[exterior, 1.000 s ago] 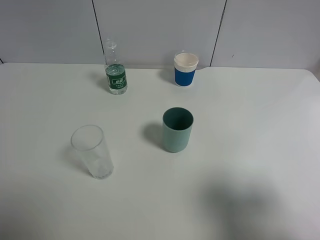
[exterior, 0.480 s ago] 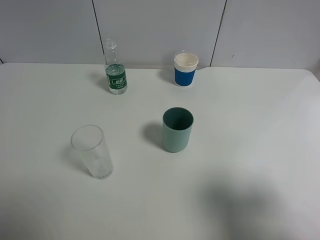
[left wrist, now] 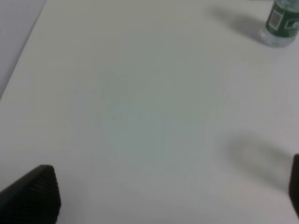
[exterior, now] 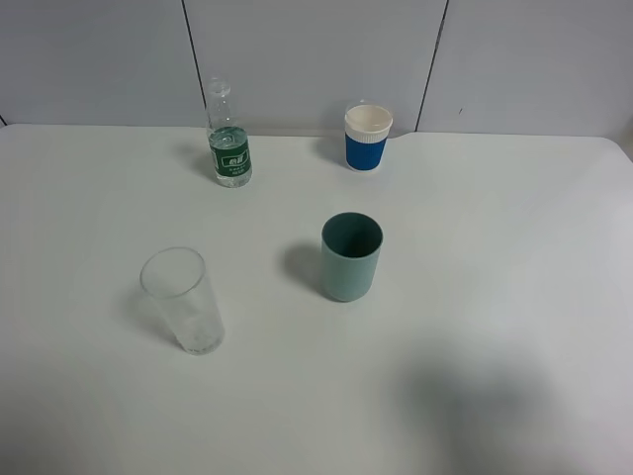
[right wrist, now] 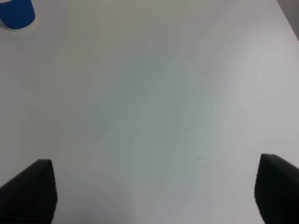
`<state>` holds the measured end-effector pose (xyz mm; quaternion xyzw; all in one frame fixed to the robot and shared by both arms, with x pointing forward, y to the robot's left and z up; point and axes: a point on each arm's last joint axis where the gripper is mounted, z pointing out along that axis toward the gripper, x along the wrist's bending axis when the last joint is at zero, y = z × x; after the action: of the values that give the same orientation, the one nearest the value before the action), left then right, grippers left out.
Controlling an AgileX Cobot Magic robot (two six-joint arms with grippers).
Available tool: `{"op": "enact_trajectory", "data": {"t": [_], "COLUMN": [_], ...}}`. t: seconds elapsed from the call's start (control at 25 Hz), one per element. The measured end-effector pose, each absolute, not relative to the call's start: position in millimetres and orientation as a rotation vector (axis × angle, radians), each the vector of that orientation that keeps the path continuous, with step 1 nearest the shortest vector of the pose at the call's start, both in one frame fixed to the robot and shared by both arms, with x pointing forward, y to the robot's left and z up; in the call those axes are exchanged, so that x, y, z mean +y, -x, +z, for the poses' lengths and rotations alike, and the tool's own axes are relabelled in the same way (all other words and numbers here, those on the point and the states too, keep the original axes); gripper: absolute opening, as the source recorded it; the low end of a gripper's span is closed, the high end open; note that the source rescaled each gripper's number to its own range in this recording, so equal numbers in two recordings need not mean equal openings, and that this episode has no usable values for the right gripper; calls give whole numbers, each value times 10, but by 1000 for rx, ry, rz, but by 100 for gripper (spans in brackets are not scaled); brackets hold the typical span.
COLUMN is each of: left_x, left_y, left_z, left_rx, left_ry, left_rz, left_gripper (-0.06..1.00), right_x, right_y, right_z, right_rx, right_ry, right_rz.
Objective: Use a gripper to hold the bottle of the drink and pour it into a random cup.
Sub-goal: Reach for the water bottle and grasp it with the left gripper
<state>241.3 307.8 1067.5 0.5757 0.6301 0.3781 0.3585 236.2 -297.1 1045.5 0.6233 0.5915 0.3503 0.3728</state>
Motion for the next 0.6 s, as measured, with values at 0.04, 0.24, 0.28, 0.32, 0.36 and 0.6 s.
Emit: {"op": "enact_trajectory", "data": {"t": [0.04,0.24,0.28,0.32,0.36,0.6], "left_x": [3077,3074,3073,3071,3070,3061], "left_y": [-2457,-2712,-2762,-2822,-2883,-3251], "left_z": [10701,10812,10819,10822,10823,10811], "left_rx": [1627,1615,1604,1598,1590,1528], "left_ry": [-1509,-1640,-1668,-1694,-1721,-1842], "left_rz": [975,976,981,982,984,1003], "left_gripper": [100,100,100,100,100,100], "right_x": [-2971,-2971,-2971,-2971,-2971,-2971], "right_y": [-2362,-2362,-2362,-2362,-2362,-2362], "right_z": [10455,10455,10455,10455,10455,10455], "right_rx": [1515,1515,1515,1515,1515,1515], "right_ry": [-1597,-1597,-1597,-1597,-1597,-1597], "right_rz": [897,897,897,897,897,897]}}
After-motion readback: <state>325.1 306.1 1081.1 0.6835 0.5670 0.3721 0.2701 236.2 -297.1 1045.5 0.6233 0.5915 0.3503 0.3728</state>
